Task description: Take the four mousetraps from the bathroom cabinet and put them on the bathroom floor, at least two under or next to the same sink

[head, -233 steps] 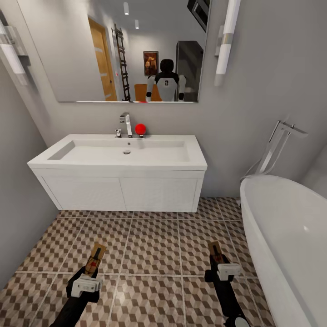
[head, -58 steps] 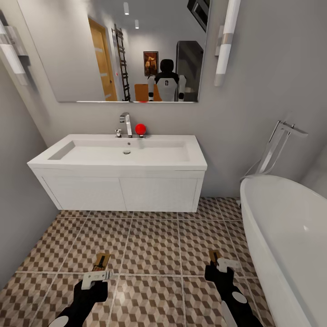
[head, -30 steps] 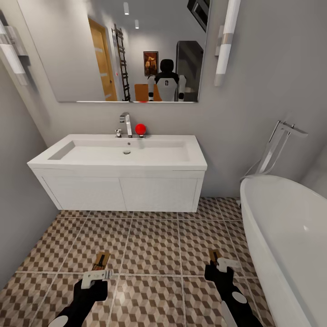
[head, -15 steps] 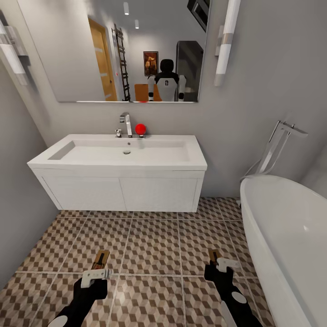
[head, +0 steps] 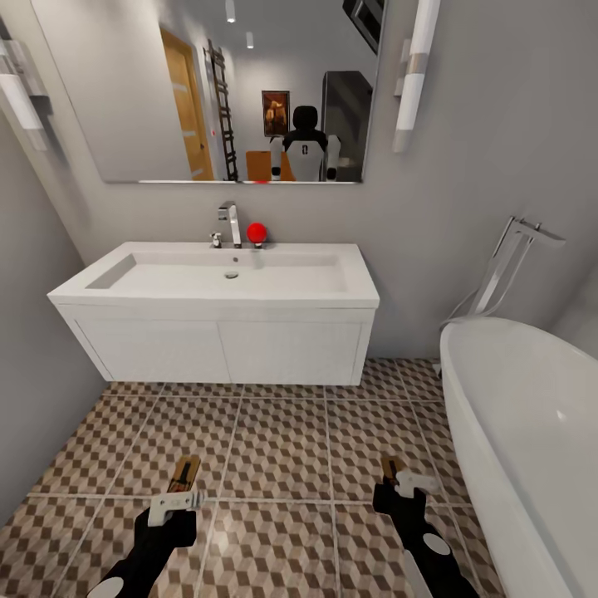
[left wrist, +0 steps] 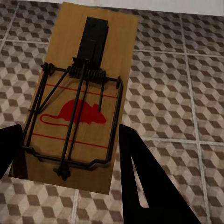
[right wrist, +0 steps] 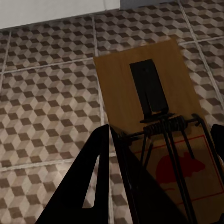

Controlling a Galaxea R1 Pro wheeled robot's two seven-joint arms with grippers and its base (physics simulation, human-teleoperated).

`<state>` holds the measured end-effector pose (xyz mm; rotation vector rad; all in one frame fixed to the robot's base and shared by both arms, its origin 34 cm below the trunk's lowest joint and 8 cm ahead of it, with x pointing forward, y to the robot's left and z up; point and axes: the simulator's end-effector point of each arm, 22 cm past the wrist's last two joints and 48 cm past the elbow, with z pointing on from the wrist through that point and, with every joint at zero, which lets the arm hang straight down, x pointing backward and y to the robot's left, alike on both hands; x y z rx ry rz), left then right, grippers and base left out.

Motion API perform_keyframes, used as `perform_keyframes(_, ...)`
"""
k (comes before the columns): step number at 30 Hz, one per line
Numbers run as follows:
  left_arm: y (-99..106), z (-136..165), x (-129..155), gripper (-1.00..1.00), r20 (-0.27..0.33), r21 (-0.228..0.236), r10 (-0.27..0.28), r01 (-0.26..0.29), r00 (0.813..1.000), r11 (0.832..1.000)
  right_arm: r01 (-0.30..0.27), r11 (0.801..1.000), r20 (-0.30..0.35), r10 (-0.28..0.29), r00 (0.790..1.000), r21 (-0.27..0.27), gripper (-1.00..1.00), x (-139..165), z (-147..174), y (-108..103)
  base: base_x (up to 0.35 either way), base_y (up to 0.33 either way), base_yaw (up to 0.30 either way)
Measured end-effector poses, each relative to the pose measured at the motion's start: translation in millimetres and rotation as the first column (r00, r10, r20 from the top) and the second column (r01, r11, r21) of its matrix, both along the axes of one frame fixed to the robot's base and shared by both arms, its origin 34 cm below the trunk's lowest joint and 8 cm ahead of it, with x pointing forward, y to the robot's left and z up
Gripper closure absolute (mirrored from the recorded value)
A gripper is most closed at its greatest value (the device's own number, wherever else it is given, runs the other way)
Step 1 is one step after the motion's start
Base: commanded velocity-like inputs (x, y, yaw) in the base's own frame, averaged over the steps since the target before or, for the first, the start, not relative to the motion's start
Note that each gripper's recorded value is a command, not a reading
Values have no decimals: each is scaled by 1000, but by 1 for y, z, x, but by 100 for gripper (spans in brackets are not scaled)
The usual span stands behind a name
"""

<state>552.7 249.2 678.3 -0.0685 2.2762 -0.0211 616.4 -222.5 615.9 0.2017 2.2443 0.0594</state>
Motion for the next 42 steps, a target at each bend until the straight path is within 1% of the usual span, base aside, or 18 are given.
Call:
perform_keyframes(33,-1,-81,-12,100,-50,-2,-1,1,999,1000,1,1000,-47,-1,999,-1,100,-15,-84,-1,0,0,0)
perform_keyframes(37,-1,-91,-14,100,-56,-3,-1,0,998,1000,6,1000,-34,-6,999,-4,100,-14,-91,-3,0,0,0)
perform_keyframes(39,-1,-96,-15,100,-59,-2,-1,0,998,1000,10,1000,-5,-10,1000,-4,100,-9,-88,-4,0,0,0)
perform_keyframes(42,-1,-104,-16,100,-64,-2,-1,1,998,1000,11,1000,2,-11,1000,-3,100,-9,-94,-4,0,0,0)
